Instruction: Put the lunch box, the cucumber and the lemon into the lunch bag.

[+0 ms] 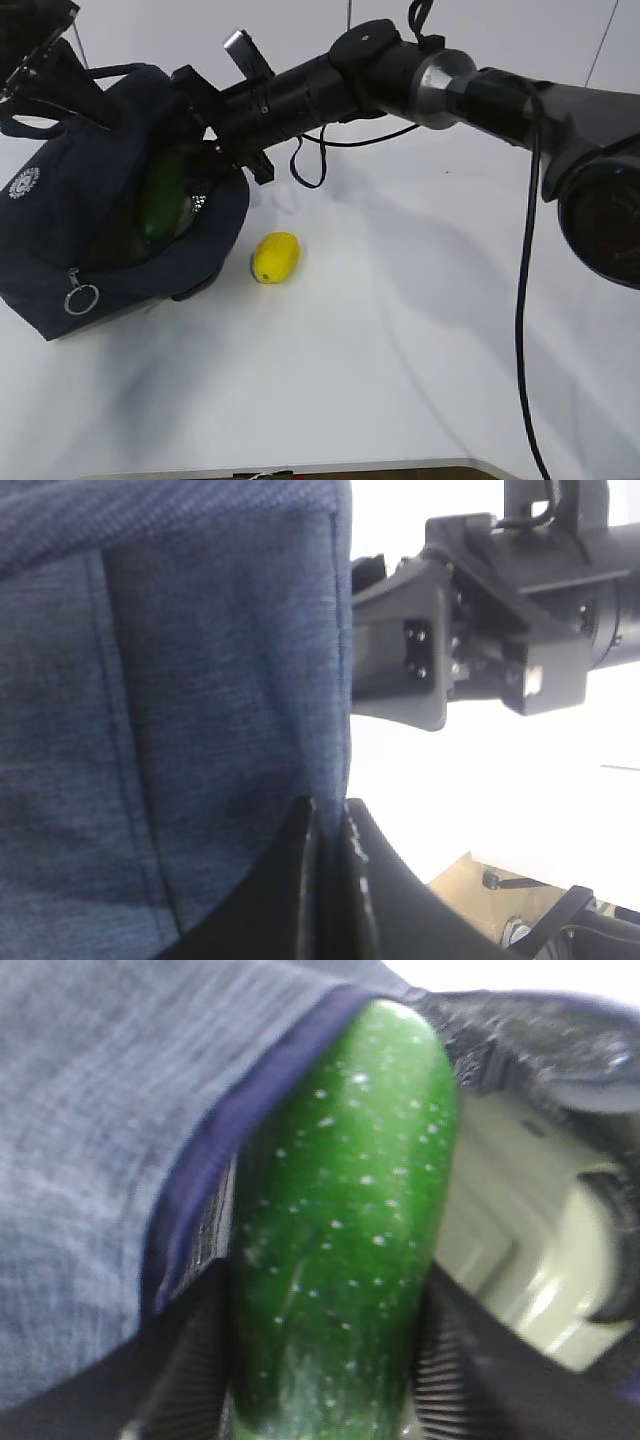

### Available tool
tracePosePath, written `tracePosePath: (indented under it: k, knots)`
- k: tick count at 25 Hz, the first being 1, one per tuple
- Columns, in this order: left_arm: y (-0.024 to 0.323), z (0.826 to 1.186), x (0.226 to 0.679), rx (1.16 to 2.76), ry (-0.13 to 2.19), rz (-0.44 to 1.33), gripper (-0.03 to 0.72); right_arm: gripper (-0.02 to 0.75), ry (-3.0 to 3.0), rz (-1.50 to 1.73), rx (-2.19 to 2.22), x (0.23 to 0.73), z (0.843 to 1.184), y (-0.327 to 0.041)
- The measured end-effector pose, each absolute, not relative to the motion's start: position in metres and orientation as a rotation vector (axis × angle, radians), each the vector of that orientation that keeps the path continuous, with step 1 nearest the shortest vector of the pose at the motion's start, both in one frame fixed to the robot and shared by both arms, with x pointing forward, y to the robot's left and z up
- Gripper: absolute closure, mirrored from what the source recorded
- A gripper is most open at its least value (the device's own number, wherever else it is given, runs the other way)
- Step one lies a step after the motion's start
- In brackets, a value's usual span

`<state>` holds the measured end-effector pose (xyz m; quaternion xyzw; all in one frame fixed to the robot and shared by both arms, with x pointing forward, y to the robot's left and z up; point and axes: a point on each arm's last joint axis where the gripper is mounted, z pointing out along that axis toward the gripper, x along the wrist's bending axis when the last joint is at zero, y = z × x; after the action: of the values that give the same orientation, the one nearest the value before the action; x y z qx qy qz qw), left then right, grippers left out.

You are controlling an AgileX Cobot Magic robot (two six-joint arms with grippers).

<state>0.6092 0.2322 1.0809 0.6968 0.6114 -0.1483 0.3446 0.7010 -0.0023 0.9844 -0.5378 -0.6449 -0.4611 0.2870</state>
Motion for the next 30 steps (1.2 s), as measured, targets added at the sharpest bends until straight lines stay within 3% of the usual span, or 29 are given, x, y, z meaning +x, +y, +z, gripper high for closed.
tracePosePath:
  k: [4, 12, 23, 30]
  knots:
    - [0.232, 1.081, 0.609, 1.806, 1.587, -0.385, 0.701, 0.376, -1.716, -1.27, -1.453, 0.702, 0.984, 0.001]
    - [0.232, 1.081, 0.609, 1.806, 1.588, -0.384, 0.701, 0.232, -1.723, -1.263, -1.435, 0.699, 0.983, 0.007]
    - [0.237, 1.077, 0.609, 1.87, 1.609, -0.337, 0.701, 0.225, -1.771, -1.175, -1.34, 0.699, 0.983, -0.014]
    - [0.241, 1.074, 0.608, 1.909, 1.637, -0.303, 0.701, 0.225, -2.016, -1.078, -1.342, 0.692, 1.013, -0.027]
